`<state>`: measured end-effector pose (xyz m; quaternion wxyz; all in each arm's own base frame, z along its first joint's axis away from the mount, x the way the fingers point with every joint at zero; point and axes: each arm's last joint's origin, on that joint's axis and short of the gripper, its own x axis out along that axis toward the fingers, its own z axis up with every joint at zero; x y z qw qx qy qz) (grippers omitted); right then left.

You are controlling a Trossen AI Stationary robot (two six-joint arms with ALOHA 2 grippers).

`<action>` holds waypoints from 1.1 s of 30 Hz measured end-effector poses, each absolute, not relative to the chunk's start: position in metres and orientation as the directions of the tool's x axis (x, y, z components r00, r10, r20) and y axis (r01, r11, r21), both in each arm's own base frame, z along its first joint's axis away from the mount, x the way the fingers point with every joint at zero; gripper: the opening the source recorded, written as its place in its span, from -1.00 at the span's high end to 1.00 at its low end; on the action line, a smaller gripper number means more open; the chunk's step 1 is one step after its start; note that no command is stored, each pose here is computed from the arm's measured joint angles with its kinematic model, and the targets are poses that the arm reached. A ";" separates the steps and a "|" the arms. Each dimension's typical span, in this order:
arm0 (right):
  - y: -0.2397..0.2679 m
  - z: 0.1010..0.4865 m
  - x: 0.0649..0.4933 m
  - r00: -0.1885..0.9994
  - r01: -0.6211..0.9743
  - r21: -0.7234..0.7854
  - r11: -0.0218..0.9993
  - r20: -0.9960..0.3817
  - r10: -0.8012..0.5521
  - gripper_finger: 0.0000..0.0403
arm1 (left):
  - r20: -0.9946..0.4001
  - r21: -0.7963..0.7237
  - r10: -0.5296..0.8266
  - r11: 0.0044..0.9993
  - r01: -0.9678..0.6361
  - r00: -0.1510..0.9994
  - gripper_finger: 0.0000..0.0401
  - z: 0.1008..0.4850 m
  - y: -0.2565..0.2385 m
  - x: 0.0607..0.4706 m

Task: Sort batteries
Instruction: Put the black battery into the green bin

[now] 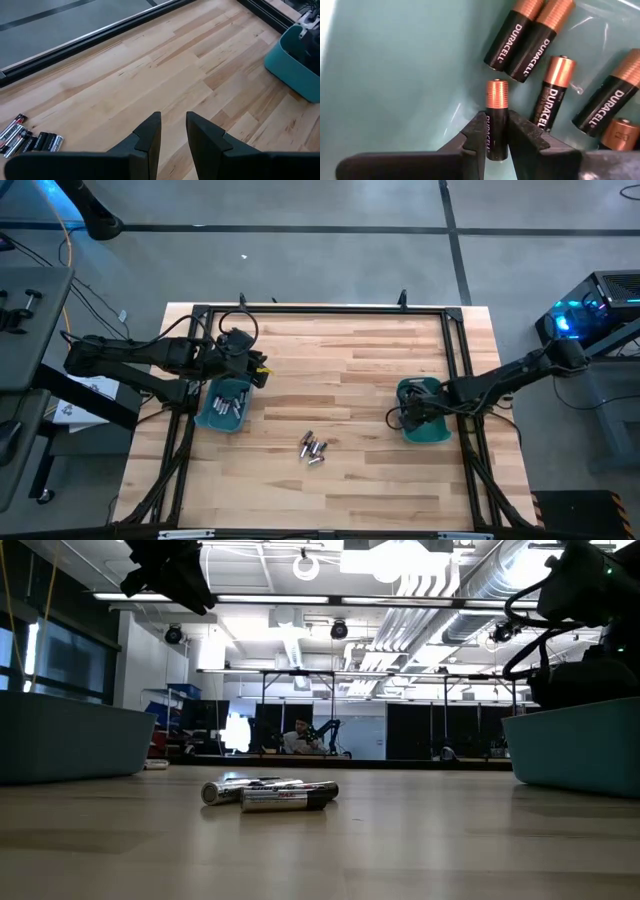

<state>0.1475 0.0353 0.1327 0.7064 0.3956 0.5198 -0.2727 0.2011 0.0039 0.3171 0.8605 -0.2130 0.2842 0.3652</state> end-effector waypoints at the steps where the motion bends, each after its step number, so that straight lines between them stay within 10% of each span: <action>1: 0.035 0.132 0.148 0.309 0.801 0.274 0.532 -0.951 0.025 0.70 | -0.645 -0.159 0.508 0.642 -0.750 0.572 0.58 0.317 0.004 0.201; 22: 0.038 0.163 0.129 0.412 0.786 0.517 0.338 -0.847 0.337 0.22 | -0.644 -0.158 0.508 0.643 -0.750 0.572 0.58 0.317 0.004 0.201; 33: 0.027 0.258 0.111 0.386 0.833 0.385 0.397 -0.919 0.081 0.22 | -0.644 -0.159 0.508 0.642 -0.750 0.572 0.58 0.317 0.004 0.201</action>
